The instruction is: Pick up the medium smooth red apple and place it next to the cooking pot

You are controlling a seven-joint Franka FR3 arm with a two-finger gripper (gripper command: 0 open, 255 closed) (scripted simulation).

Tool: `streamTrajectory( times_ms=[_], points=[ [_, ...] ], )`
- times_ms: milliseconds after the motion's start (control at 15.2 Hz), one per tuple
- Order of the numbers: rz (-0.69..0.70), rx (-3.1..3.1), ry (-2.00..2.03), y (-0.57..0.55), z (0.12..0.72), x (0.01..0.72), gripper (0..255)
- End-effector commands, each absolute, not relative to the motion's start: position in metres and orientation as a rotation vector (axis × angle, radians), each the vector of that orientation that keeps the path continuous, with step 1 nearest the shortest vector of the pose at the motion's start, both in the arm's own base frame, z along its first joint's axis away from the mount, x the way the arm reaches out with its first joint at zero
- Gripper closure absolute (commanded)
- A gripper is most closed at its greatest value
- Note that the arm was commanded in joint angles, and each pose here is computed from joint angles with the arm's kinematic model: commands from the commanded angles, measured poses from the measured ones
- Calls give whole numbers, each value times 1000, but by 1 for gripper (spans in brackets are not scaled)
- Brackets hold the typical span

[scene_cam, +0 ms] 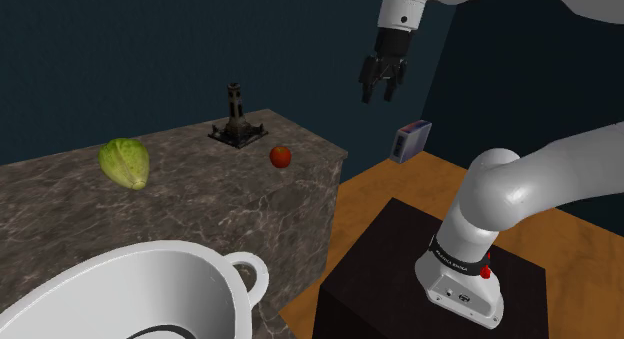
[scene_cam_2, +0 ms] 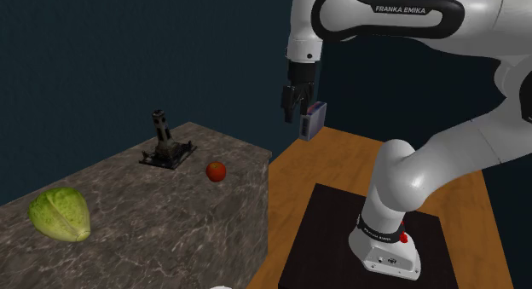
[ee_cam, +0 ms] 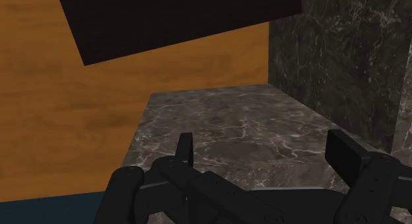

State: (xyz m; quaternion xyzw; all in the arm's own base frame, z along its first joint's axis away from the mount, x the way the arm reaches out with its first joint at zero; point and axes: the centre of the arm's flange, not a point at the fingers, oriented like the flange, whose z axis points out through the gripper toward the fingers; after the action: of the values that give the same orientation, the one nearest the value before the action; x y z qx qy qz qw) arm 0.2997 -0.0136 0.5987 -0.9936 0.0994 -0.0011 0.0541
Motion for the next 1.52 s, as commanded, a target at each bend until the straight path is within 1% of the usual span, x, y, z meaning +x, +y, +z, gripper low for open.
streamTrajectory(
  times_ms=[0, 1452],
  points=[
    [-3, -3018, 302, -14, 599, 300, 0],
    [124, -3026, 789, 50, 426, 539, 0]
  ],
)
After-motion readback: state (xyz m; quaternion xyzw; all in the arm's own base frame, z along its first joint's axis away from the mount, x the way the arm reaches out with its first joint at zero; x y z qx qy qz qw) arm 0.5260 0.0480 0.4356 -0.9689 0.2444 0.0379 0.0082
